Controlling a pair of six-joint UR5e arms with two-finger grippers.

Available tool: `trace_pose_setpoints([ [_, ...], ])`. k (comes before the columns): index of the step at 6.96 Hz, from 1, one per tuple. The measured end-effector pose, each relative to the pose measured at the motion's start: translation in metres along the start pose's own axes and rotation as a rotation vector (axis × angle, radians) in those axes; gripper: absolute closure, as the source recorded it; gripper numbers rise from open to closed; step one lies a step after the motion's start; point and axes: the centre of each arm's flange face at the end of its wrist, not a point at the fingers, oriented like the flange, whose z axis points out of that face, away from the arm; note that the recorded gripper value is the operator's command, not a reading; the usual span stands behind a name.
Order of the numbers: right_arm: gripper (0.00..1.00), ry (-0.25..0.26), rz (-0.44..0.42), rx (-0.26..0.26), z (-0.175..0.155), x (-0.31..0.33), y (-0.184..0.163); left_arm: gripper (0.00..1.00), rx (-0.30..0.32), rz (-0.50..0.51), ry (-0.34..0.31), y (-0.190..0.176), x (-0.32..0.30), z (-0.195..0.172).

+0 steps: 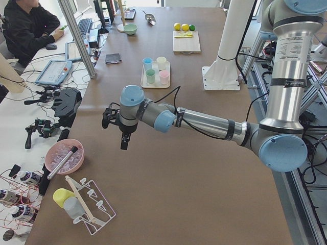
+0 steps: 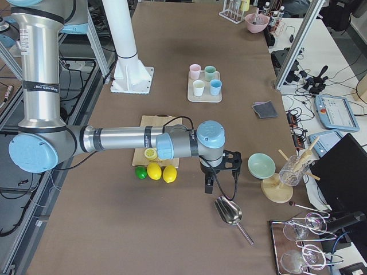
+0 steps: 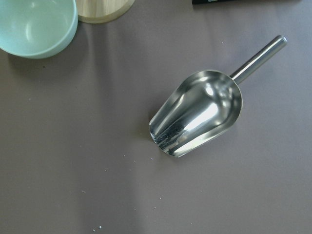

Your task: Place all cups on tray

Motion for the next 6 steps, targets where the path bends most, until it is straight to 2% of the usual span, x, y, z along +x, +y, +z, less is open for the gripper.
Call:
trace_pose_setpoints([
  [3, 0.00, 0.006, 0.025, -0.031, 0.013, 0.017, 0.022, 0.02, -0.047, -0.004, -0.017, 0.042, -0.069, 0.011],
  [6, 0.00, -0.018, -0.008, -0.025, 0.006, -0.013, -0.001, 0.02, -0.056, -0.032, 0.018, 0.051, -0.077, 0.009],
])
